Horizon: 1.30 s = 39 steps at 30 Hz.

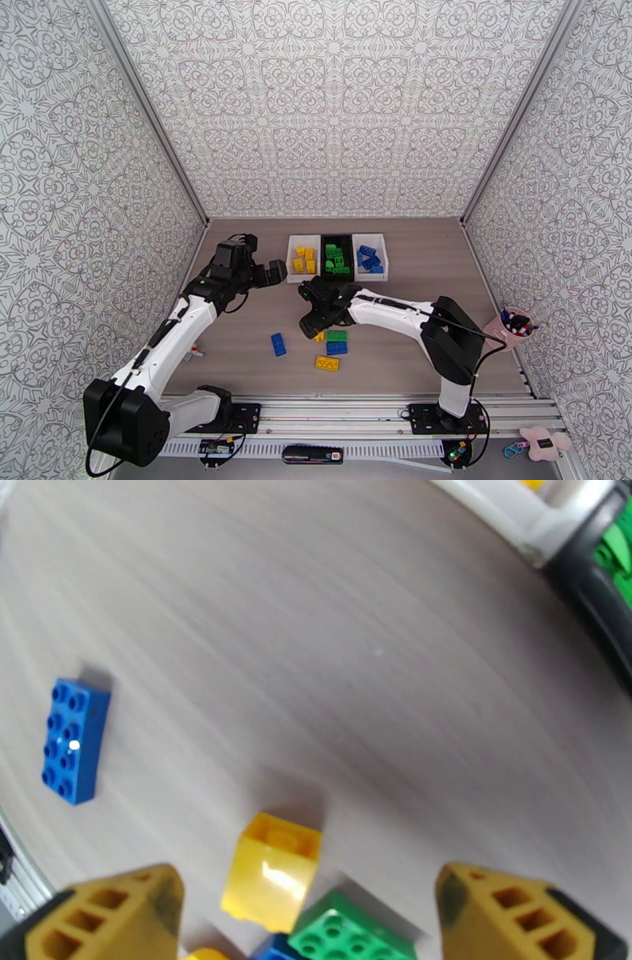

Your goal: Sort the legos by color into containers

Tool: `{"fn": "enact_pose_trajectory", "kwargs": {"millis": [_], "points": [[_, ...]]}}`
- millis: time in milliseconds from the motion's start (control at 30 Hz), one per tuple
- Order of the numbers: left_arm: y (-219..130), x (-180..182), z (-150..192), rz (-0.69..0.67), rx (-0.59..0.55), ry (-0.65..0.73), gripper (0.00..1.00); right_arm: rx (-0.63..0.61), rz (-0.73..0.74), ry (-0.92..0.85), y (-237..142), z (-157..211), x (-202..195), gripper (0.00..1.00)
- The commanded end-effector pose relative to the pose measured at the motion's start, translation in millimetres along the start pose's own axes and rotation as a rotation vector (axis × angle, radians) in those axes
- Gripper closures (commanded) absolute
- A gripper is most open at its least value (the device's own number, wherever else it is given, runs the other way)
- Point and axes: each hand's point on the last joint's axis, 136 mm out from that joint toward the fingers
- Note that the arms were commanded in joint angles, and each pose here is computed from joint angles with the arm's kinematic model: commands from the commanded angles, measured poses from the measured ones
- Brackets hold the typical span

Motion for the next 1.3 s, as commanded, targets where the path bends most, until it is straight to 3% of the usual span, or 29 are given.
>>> {"fn": "enact_pose_trajectory", "kwargs": {"millis": [0,233,400,700,767,800,833,1067,1267], "points": [[-1.0,6.2,3.5,-0.008,0.014,-0.028,0.0,0.111,-0.039,-0.034,7.4,13.0,10.9,0.13],[3.6,4.8,3.7,-0.003,0.027,-0.036,0.0,0.188,-0.012,-0.028,20.0,17.1,7.1,0.22],[4.3,6.5,4.7,-0.007,0.029,-0.038,0.0,0.194,0.006,-0.02,22.9,19.4,4.1,0.38],[5.8,8.1,6.2,-0.016,0.026,-0.034,0.0,0.198,0.007,-0.016,27.2,21.1,4.4,0.55],[6.3,9.7,7.0,-0.024,0.026,-0.028,0.0,0.194,0.006,-0.014,26.9,21.0,4.3,0.65],[6.3,10.6,6.7,-0.029,0.024,-0.024,0.0,0.192,0.007,-0.013,26.6,21.1,3.5,0.77],[6.3,11.2,7.3,-0.033,0.024,-0.02,0.0,0.185,0.008,-0.012,25.4,19.8,3.6,0.81],[5.4,14.2,11.1,-0.045,0.016,0.009,0.0,0.111,0.052,0.004,8.5,6.2,-5.3,0.81],[3.4,14.5,14.5,-0.032,-0.018,0.036,0.0,-0.055,0.141,0.063,-24.6,-26.7,-32.8,0.81]]}}
Point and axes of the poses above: each hand's point on the last joint's axis, 136 mm out from that joint toward the fingers, its own y axis out along the fingers, its own x axis along the line the jaws close on, z = x × y, and after that the axes turned 14 degrees about -y, right-handed
